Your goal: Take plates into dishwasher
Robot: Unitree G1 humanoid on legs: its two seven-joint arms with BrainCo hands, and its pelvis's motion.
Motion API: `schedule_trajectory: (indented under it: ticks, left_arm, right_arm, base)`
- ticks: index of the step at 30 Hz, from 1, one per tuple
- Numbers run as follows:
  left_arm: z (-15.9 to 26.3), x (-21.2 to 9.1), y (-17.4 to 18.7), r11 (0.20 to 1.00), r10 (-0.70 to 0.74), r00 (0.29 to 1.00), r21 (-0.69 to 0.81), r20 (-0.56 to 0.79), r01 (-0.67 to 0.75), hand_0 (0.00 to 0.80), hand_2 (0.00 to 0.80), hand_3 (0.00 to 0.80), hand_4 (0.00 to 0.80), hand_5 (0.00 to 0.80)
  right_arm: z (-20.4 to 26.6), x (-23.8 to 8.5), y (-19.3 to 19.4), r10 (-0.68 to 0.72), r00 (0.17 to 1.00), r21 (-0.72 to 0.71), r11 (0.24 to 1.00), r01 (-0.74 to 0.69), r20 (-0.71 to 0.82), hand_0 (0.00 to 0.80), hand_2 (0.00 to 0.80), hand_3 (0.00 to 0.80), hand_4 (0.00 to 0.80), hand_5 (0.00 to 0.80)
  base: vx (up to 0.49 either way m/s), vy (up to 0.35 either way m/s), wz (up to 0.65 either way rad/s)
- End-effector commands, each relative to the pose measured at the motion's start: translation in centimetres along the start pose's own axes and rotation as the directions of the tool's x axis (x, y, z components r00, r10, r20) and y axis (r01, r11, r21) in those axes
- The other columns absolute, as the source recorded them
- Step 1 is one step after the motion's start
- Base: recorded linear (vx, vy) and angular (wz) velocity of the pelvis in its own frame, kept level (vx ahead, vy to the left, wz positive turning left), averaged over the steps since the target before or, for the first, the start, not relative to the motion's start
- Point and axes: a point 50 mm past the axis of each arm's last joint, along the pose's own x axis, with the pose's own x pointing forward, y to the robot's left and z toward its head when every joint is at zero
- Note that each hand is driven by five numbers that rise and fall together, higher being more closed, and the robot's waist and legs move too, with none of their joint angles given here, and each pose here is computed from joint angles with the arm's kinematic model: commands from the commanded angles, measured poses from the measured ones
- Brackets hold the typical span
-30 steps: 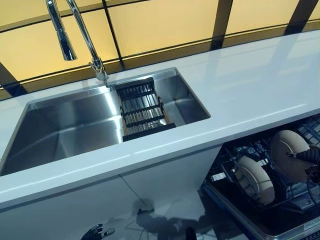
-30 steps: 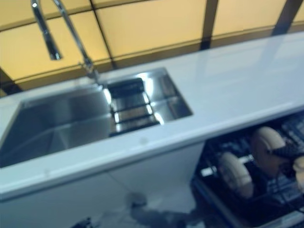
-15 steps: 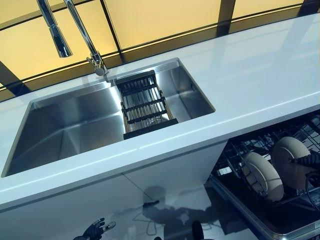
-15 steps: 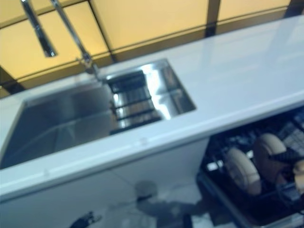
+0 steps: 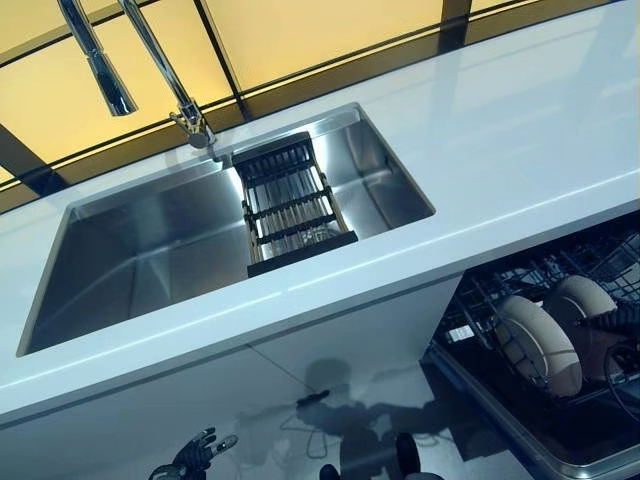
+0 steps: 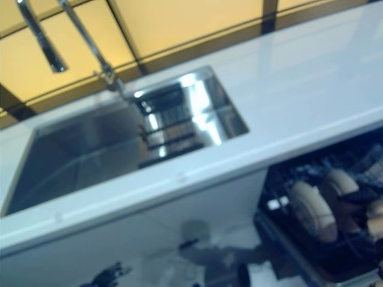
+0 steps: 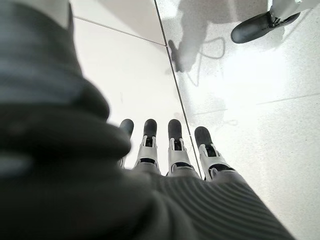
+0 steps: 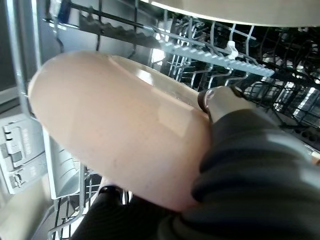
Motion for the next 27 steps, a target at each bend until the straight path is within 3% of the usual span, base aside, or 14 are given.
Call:
schedule_trajectory:
  ticks: [1,15,16,17,18,21,22,27]
  left_arm:
    - [1.1,0.3,0.7,0.999,0.031,0.999,-0.014,0.031,-0.031,0.000,0.000,0.000,0.000,0.000]
    - [1.7,0.4,0.5,1.000,0.014,0.999,-0.001,0.047,-0.014,0.000,0.000,0.000,0.000,0.000]
    - [1.8,0.4,0.5,1.000,0.014,0.999,0.000,0.048,-0.014,0.000,0.000,0.000,0.000,0.000]
    - [1.8,0.4,0.4,1.000,0.012,0.999,0.002,0.049,-0.013,0.000,0.000,0.000,0.000,0.000]
    - [1.8,0.4,0.4,1.000,0.012,0.999,0.004,0.049,-0.012,0.000,0.000,0.000,0.000,0.000]
    - [1.9,0.4,0.5,1.000,0.012,0.999,0.008,0.048,-0.012,0.000,0.000,0.000,0.000,0.000]
    - [1.9,0.4,0.6,1.000,0.014,0.999,0.009,0.046,-0.014,0.000,0.000,0.000,0.000,0.000]
    - [1.8,0.3,0.8,1.000,0.018,0.999,0.012,0.042,-0.019,0.000,0.000,0.000,0.000,0.000]
  right_arm:
    - [1.3,0.1,-2.4,-0.101,0.995,-0.058,0.993,0.101,0.000,0.800,0.800,0.800,0.800,0.800]
    - [-0.2,0.1,-2.2,-0.074,0.994,-0.089,0.994,0.067,-0.080,0.800,0.800,0.800,0.800,0.800]
    - [-0.3,0.1,-2.2,-0.072,0.994,-0.089,0.994,0.065,-0.085,0.734,0.734,0.734,0.734,0.734]
    - [-0.5,0.2,-2.1,-0.072,0.993,-0.084,0.994,0.064,-0.089,0.555,0.555,0.555,0.555,0.555]
    - [-0.6,0.2,-1.9,-0.064,0.994,-0.081,0.995,0.056,-0.092,0.493,0.493,0.493,0.493,0.493]
    - [-0.8,0.2,-1.8,-0.058,0.993,-0.079,0.996,0.050,-0.101,0.464,0.464,0.464,0.464,0.464]
    - [-0.9,0.2,-1.8,-0.059,0.993,-0.075,0.996,0.051,-0.105,0.000,0.000,0.000,0.000,0.000]
    - [-1.2,0.2,-1.7,-0.044,0.991,-0.053,0.998,0.038,-0.128,0.000,0.000,0.000,0.000,0.000]
  base:
    - [0.000,0.000,0.00]
    - [-0.002,-0.001,0.01]
    - [0.000,0.000,0.00]
    - [0.000,0.000,0.00]
    - [0.000,0.000,0.00]
    - [0.000,0.000,0.00]
    - [0.000,0.000,0.00]
    - [0.000,0.000,0.00]
